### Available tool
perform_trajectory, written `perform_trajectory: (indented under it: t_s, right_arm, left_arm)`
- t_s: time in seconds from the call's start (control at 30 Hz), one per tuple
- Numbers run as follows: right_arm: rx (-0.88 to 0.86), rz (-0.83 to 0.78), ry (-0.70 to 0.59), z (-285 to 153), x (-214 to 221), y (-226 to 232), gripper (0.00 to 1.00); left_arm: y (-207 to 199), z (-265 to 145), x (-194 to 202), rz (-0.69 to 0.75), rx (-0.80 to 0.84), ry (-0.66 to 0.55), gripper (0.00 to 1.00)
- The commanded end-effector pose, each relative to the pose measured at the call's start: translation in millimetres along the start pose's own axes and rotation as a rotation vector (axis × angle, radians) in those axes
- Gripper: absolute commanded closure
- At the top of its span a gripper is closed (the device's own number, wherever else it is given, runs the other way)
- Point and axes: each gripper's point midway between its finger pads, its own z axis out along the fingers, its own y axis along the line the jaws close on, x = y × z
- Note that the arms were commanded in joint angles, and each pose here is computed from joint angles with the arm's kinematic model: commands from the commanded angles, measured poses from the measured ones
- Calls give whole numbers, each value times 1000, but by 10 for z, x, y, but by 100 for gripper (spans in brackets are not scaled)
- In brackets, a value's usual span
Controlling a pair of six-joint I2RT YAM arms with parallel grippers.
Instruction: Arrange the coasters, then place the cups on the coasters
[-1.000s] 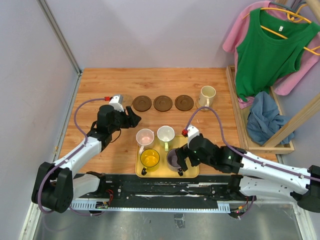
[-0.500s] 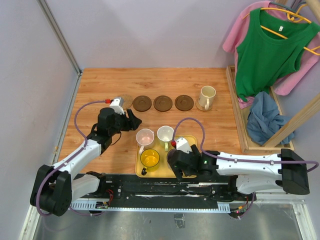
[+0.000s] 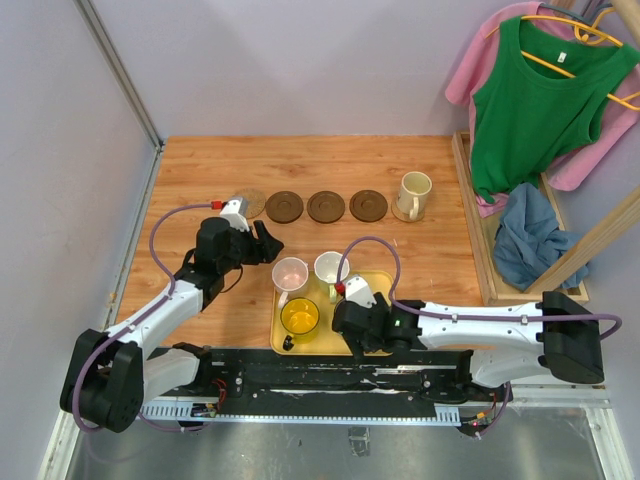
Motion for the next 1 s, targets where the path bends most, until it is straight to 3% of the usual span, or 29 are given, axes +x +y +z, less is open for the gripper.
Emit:
perform_trajectory:
  t_s: [0.0,0.2,0.47,0.77,0.9,0.97]
  right_arm:
    - [-8,31,-42,-54,-53,11,47]
    - [-18,44,-38,-36,15,-8,70]
    - [-11,41,-30,9,38,-5,60]
    - [-3,24,-35,68,11,12,60]
    - [-1,21,-27,100,26,11,66]
    - [0,24,-26,108,33,6,75]
  left_arm:
    - [-50,4,-7,1,24,-15,35]
    - [-49,-1,-4,-5,23,-17,35]
    - [-54,-34,-11,-6,22,-28,35]
    - [-24,-54,10,-8,10,-32,35]
    - [-28,-53,3,-9,11,-35,35]
    - [-26,-50,-1,-9,10,-36,35]
